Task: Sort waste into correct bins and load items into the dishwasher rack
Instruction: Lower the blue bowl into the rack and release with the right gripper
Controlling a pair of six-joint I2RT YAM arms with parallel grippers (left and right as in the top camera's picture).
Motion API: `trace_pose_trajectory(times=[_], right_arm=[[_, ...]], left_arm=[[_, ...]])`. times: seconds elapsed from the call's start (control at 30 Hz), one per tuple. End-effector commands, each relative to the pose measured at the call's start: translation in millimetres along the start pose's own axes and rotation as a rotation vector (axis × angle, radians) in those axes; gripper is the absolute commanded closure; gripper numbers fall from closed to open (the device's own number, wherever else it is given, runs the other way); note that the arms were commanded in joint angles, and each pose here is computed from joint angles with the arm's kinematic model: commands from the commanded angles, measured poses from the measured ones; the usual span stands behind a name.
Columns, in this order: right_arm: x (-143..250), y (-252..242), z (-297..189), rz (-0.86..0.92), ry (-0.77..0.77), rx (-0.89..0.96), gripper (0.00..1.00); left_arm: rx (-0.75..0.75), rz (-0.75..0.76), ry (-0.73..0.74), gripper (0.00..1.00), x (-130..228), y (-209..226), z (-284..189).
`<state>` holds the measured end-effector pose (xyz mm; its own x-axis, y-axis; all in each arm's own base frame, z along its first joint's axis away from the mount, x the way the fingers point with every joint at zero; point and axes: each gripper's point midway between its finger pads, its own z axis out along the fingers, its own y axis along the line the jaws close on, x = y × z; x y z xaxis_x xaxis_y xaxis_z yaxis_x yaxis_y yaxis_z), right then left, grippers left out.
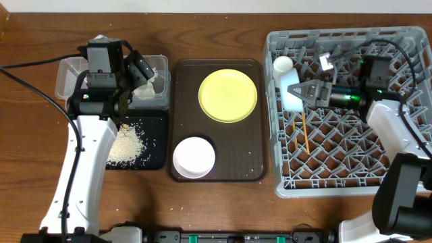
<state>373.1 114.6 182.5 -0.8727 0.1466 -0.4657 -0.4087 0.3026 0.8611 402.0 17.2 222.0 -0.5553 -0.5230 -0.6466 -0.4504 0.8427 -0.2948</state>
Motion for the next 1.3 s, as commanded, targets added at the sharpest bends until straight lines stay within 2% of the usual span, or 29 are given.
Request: trace_pose_trajectory(times=[0.0,0.13,0.37,0.7,1.1,1.27], right_arm=[[7,-7,-8,0.063,-0.016,-0.031,0.99],[2,6,-15,0.096,-0.029,-0.118,0.99],[-10,12,-16,0.187,-0.03,-0.145,0.99],[-2,-3,9,0.195,-0.012,-0.036,0.99],[4,-16,9,0.209,-0.024,0.013,0.99],[-4,-8,8,0.276,-0.032,-0.034,0.99]], left_arm=[[-0.002,-0.002,-0.013,0.05,-6,0,-1],[-0.002,-0.002,-0.013,0.05,-6,0,-1],[-0.002,-0.002,-0.013,0.05,-6,0,-1],[-0.002,-0.002,-0.013,0.05,-6,0,-1],[-0.002,-0.002,-0.013,0.05,-6,0,-1],[-0.002,-0.002,-0.013,0.05,-6,0,-1]])
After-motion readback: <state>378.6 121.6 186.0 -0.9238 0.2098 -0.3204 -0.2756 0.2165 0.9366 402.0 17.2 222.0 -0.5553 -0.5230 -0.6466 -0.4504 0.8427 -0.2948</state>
